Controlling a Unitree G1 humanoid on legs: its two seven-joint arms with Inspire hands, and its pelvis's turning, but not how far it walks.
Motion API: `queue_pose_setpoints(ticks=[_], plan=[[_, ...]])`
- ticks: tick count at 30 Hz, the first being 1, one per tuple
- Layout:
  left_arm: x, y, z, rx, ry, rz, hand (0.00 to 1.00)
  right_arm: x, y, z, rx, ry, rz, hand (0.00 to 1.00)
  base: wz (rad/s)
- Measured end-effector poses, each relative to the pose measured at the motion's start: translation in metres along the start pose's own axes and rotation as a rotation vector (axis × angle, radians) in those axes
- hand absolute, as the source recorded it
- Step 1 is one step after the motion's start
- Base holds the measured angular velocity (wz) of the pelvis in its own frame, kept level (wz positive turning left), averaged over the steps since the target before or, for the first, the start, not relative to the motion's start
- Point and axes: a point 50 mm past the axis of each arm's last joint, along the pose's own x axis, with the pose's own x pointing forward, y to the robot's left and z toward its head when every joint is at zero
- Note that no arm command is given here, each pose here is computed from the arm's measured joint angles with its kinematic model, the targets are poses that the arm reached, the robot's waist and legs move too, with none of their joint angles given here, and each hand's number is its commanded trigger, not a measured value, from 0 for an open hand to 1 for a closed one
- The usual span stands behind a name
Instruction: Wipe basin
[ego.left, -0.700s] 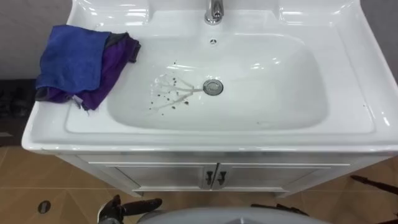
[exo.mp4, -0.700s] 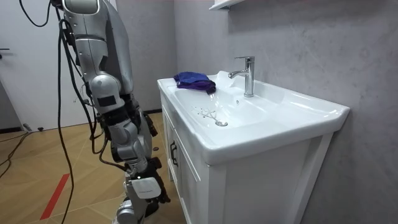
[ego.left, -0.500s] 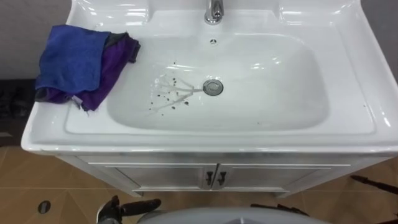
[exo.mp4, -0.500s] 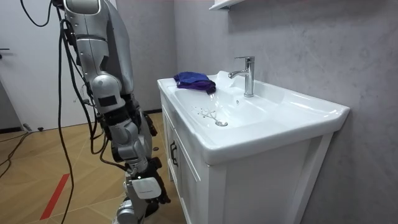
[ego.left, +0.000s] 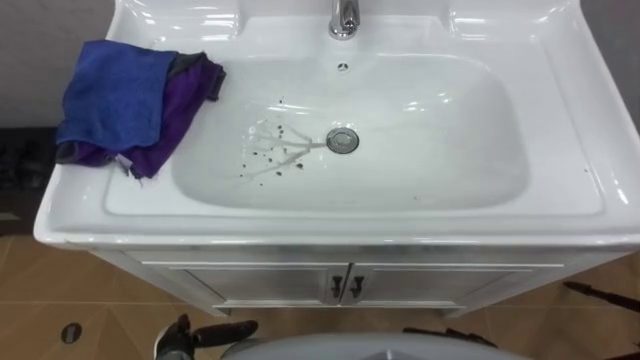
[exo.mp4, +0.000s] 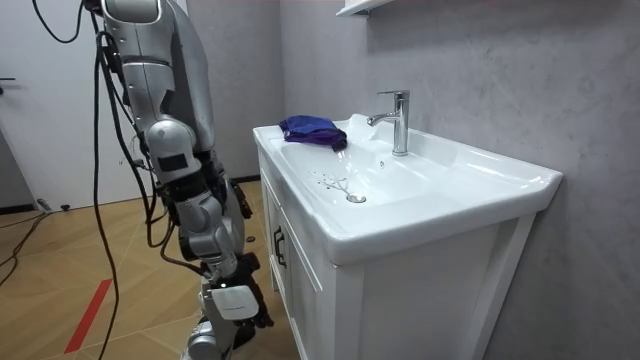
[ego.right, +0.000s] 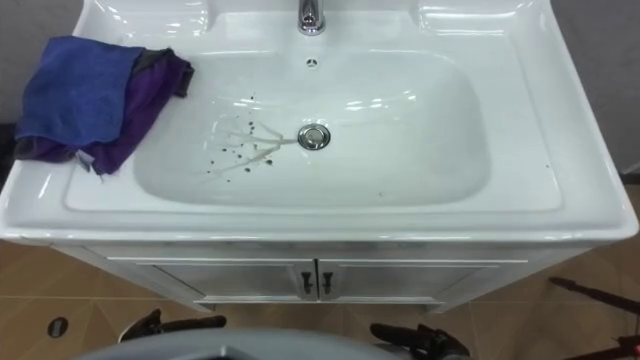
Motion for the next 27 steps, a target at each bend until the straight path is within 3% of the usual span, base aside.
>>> queue_pose_setpoints(ticks=[10,15,27], plan=[[-0.002,0.002,-0.017,-0.254,0.081,0.036,0.00,0.000,-0.002,-0.001,0.032,0.010,-0.008,0.00,-0.02],[-0.003,0.007,-0.023,-0.308,0.097,0.055,0.00,-0.001,-0.005,-0.002,0.032,0.020,-0.012,0.00,0.02],[-0.018,0.033,-0.075,-0.661,0.259,0.213,0.00,-0.002,-0.010,-0.002,0.041,0.032,-0.021,0.00,0.05]])
